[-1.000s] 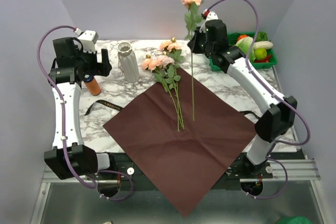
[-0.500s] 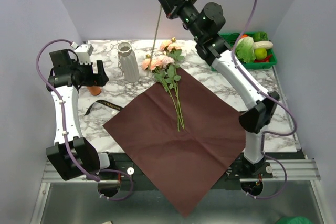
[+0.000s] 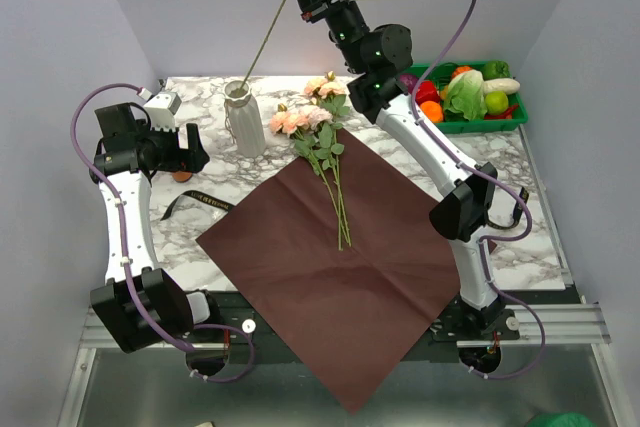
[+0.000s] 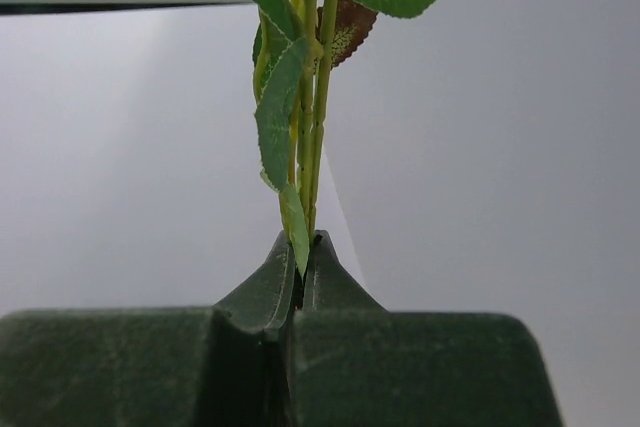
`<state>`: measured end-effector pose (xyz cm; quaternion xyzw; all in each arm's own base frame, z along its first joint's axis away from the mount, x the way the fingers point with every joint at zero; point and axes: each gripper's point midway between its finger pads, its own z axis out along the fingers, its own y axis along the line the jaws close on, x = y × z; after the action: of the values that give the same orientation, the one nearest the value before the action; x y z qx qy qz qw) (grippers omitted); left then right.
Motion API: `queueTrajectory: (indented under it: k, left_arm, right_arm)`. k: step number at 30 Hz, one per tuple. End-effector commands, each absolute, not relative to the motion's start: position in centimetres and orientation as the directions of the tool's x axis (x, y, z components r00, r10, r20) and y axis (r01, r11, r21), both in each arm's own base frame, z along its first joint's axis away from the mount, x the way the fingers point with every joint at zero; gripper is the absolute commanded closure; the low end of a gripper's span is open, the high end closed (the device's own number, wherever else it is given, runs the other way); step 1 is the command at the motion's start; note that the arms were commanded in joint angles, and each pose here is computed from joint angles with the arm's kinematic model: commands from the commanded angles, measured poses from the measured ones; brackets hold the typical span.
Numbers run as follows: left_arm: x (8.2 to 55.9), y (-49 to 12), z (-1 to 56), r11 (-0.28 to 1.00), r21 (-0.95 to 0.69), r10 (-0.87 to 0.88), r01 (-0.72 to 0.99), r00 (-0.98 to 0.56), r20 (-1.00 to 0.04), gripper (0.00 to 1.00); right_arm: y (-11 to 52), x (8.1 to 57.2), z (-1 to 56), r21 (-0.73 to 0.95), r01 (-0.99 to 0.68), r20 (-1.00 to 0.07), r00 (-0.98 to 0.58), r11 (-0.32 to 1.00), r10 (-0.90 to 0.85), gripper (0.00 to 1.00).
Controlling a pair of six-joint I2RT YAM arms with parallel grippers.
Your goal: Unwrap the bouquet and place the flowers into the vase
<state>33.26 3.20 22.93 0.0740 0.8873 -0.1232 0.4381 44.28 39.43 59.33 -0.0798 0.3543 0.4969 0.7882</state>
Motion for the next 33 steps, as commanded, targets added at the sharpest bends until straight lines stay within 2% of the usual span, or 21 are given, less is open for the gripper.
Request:
queueTrajectory:
  k: [1, 18, 22, 29, 33]
  left_arm:
    - [33.0, 2.8, 23.8, 0.95, -0.145, 0.041, 0.276, -0.572, -0.82, 0.01]
    - [32.6, 2.6, 26.0, 0.943, -0.1, 0.091, 0.316, -0.536, -0.839, 0.02]
    - [32.5, 2.5, 26.0, 0.943, -0.103, 0.089, 0.318, -0.537, -0.839, 0.02]
    - [32.4, 2.3, 26.1, 0.941, -0.113, 0.078, 0.319, -0.529, -0.845, 0.02]
    - [32.5, 2.1, 26.2, 0.939, -0.121, 0.073, 0.323, -0.53, -0.845, 0.02]
  right_arm:
    - [38.2, 42.2, 62.4, 0.141, -0.849, -0.517, 0.374, 0.508, 0.77, 0.99]
    - [41.0, 45.4, 57.0, 0.126, -0.835, -0.58, 0.376, 0.535, 0.723, 0.99]
    - [42.3, 46.1, 55.0, 0.116, -0.84, -0.626, 0.353, 0.53, 0.696, 0.99]
    - [46.0, 47.6, 48.5, 0.114, -0.857, -0.77, 0.243, 0.502, 0.59, 0.99]
    - [48.0, 48.0, 46.3, 0.114, -0.868, -0.802, 0.207, 0.483, 0.561, 0.99]
